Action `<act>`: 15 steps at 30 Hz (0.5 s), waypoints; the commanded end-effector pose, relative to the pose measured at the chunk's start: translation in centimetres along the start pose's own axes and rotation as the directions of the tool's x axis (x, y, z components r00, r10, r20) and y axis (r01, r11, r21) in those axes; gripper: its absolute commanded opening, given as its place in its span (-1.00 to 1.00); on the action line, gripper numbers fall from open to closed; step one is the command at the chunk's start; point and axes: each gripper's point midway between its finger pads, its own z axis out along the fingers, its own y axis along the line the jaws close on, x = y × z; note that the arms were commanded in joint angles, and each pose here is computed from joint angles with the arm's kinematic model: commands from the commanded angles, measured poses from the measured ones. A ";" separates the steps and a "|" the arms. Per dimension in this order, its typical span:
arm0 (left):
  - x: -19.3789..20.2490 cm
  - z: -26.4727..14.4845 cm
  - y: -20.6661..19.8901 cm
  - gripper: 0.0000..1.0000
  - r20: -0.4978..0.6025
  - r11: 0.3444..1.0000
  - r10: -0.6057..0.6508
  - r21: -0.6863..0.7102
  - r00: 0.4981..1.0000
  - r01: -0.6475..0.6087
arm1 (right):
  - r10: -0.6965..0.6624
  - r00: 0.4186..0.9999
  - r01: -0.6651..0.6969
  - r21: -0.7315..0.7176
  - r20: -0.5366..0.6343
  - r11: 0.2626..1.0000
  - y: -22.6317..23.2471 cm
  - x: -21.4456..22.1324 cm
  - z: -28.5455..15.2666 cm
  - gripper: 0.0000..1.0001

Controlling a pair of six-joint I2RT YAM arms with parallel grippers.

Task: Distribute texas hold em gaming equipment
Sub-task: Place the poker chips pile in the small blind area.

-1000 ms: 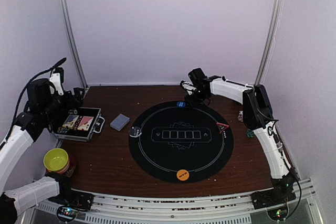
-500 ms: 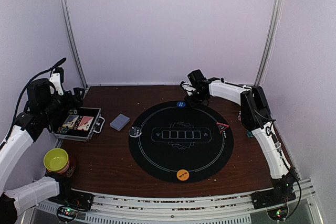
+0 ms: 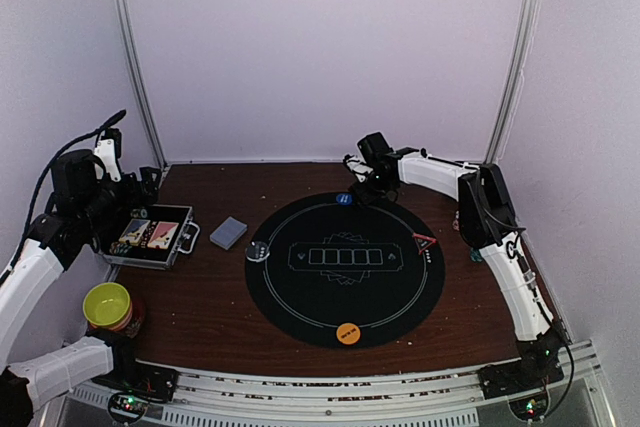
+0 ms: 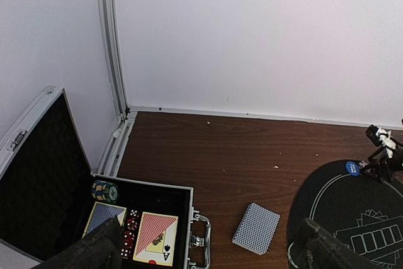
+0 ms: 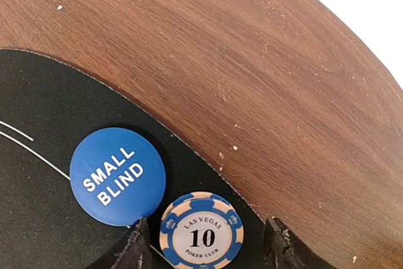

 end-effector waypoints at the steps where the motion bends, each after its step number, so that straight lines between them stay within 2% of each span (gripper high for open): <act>1: -1.4 -0.4 0.1 0.96 0.043 1.000 -0.005 0.000 0.999 0.005 | -0.015 0.999 0.015 -0.003 0.033 1.000 0.2 -1.9 -2.3 0.30; 8: -1.5 -0.4 0.2 0.96 0.044 1.000 -0.006 -0.004 0.999 0.006 | -0.029 0.995 0.031 -0.021 0.100 0.999 -0.1 -5.0 -7.7 0.48; 12: -1.5 -0.5 0.3 0.96 0.047 1.000 -0.006 -0.006 0.999 0.006 | -0.039 0.992 0.034 0.040 0.118 0.999 -1.7 -6.2 -11.9 0.55; 15: -1.5 -0.4 0.3 0.96 0.045 1.000 -0.005 -0.006 0.999 0.006 | -0.032 0.996 0.024 0.086 0.086 0.996 -3.1 -5.5 -14.6 0.66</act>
